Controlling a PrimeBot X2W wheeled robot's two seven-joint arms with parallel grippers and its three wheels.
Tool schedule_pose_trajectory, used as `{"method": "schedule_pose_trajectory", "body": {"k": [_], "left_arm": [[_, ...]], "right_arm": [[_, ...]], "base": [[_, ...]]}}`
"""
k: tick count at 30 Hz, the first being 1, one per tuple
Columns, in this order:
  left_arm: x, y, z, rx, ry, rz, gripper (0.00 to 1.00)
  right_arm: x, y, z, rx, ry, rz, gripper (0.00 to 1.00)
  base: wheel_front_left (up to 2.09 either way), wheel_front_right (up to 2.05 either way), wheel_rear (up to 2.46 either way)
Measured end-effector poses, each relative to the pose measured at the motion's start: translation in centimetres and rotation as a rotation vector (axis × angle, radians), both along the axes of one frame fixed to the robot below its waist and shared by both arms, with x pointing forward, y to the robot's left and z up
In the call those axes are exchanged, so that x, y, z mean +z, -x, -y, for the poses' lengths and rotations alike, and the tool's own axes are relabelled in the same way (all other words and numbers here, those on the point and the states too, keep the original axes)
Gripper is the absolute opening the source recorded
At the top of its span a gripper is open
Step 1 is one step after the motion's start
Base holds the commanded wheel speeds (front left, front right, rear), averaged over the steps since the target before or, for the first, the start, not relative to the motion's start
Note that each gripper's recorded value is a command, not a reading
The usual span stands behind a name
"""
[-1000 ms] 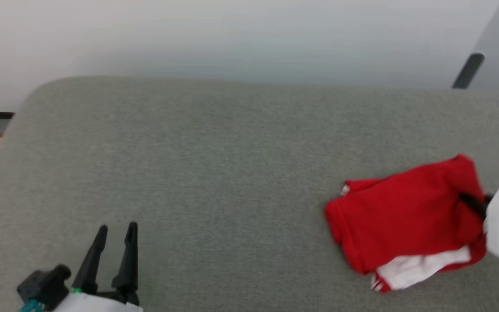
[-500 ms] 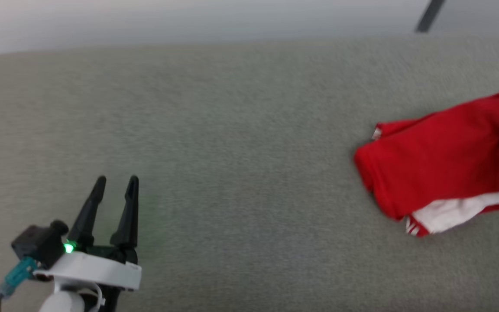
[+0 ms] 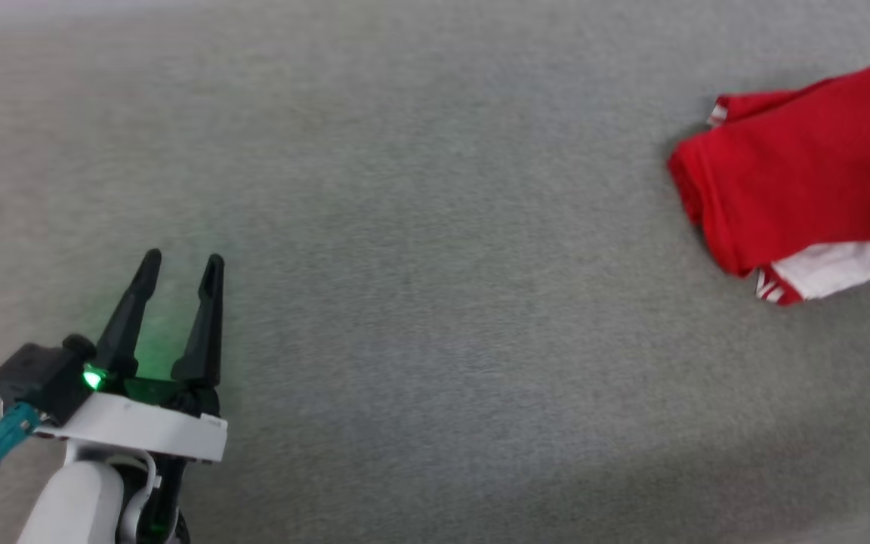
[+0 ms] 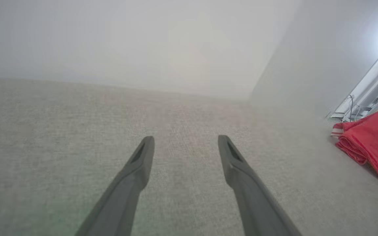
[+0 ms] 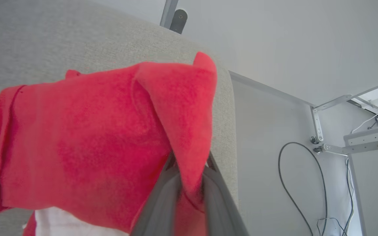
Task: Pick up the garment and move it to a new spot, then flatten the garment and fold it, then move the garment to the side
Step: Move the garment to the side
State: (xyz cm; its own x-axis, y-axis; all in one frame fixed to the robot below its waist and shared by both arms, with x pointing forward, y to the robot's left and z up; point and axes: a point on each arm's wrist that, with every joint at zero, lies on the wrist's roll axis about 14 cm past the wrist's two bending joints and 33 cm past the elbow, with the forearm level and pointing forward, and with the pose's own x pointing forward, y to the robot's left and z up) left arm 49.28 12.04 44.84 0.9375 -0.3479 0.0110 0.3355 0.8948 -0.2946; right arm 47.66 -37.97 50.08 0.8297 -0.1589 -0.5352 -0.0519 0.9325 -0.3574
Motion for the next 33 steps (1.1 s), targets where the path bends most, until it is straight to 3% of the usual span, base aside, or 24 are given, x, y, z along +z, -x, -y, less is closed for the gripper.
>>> {"method": "schedule_pose_trajectory", "body": {"k": [13,22,23,24,26,27,28,31,33], "left_arm": [[-3.3,-2.6,4.0,-0.112,0.019,-0.044,1.0],[-3.8,-2.9,3.7,-0.111,0.017,-0.046,1.0],[-3.8,-2.9,3.7,-0.11,0.017,-0.046,1.0],[-3.8,-2.9,3.6,-0.109,0.017,-0.045,1.0],[-3.7,-2.9,3.5,-0.105,0.016,-0.044,1.0],[-3.6,-2.9,3.5,-0.103,0.016,-0.044,1.0],[-3.5,-2.9,3.5,-0.101,0.016,-0.043,1.0],[-3.3,-2.7,3.2,-0.095,0.013,-0.044,1.0],[-3.1,-2.6,2.9,-0.087,0.014,-0.044,1.0]], "right_arm": [[-1.1,0.5,7.0,-0.1,0.186,-0.035,0.0],[-3.8,-0.8,7.2,-0.13,0.164,-0.033,0.0],[-4.0,-1.0,7.1,-0.134,0.154,-0.028,0.09],[-4.2,-1.1,7.1,-0.136,0.152,-0.027,0.25],[-4.4,-1.2,7.2,-0.145,0.149,-0.025,0.41],[-4.4,-1.3,7.2,-0.149,0.147,-0.021,0.54],[-4.4,-1.4,7.2,-0.149,0.145,-0.014,0.78],[-4.0,-1.6,7.2,-0.155,0.143,0.004,1.0],[-3.6,-1.6,7.5,-0.165,0.142,0.017,1.0]], "base": [[0.0,0.0,0.0],[0.0,0.0,0.0],[0.0,0.0,0.0],[0.0,0.0,0.0],[0.0,0.0,0.0],[0.0,0.0,0.0],[0.0,0.0,0.0],[0.0,0.0,0.0],[0.0,0.0,0.0]]}}
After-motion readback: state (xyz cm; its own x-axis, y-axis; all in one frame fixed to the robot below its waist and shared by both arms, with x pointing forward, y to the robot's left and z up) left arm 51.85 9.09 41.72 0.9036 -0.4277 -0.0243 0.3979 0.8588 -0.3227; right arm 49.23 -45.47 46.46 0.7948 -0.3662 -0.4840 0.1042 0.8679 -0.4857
